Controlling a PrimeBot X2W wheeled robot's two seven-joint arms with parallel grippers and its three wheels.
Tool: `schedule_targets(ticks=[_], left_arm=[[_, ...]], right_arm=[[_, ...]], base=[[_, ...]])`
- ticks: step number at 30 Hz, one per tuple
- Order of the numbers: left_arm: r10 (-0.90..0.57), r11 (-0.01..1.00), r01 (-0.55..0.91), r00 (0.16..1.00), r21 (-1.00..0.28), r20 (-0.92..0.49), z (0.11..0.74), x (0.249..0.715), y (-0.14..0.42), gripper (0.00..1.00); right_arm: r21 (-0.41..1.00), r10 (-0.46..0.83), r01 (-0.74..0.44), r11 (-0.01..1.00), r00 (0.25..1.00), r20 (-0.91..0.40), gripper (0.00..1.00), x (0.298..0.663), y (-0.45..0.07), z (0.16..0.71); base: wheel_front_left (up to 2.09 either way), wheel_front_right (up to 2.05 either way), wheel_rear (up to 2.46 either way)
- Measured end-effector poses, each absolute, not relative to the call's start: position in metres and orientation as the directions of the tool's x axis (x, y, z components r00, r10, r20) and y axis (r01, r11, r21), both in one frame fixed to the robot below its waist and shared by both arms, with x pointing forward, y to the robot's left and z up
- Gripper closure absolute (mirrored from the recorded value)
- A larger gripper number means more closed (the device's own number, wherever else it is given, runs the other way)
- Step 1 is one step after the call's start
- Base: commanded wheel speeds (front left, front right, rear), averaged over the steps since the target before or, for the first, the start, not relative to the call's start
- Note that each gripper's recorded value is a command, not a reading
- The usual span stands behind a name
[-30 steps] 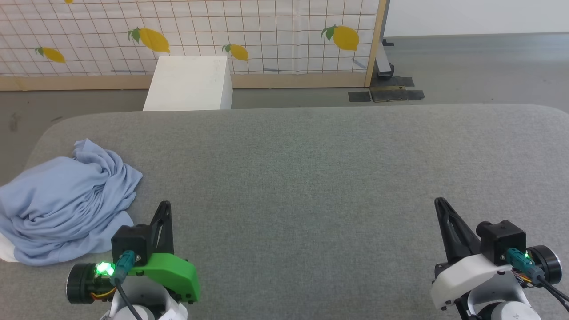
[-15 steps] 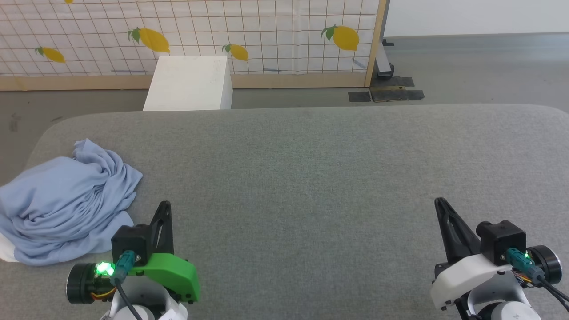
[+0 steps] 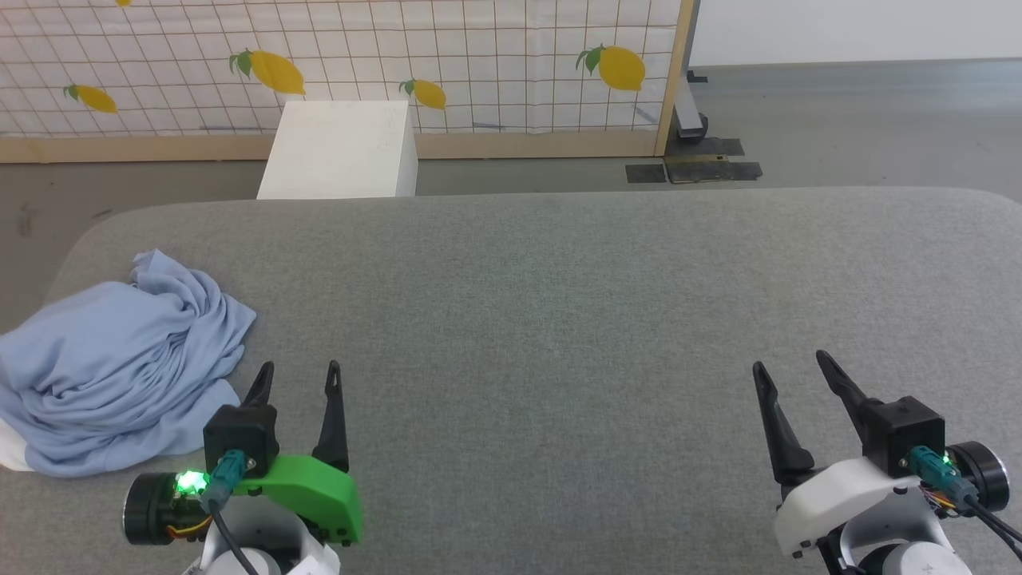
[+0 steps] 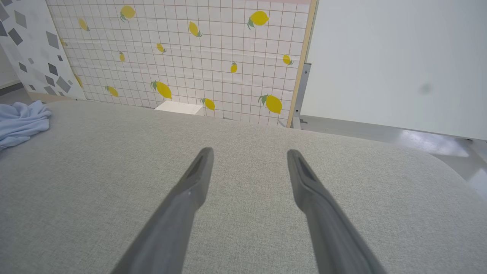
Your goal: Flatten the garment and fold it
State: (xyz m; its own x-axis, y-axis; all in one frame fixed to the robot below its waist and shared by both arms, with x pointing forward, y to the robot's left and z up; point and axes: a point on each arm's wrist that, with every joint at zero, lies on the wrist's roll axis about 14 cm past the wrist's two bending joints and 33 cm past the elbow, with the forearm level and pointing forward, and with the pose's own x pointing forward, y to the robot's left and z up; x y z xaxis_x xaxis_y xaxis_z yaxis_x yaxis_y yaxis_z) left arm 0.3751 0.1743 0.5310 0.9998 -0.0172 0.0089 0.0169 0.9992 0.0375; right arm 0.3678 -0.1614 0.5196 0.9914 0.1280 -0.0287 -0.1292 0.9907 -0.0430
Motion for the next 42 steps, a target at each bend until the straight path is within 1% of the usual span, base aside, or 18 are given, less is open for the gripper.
schedule_targets(ticks=[17, 42], left_arm=[[0.006, 1.0, -0.006, 1.0, 0.026, 0.008, 0.525, 0.369, 0.18, 0.0], [0.174, 0.985, -0.175, 0.984, 0.006, 0.028, 0.523, 0.339, 0.228, 0.0]], right_arm=[[-0.038, 0.166, -0.166, 0.985, 0.986, -0.022, 0.0, 0.373, -0.149, 0.517], [-0.034, 0.323, -0.323, 0.946, 0.946, 0.006, 0.0, 0.395, -0.092, 0.518]], base=[[0.0, 0.0, 0.0], [0.0, 0.0, 0.0]])
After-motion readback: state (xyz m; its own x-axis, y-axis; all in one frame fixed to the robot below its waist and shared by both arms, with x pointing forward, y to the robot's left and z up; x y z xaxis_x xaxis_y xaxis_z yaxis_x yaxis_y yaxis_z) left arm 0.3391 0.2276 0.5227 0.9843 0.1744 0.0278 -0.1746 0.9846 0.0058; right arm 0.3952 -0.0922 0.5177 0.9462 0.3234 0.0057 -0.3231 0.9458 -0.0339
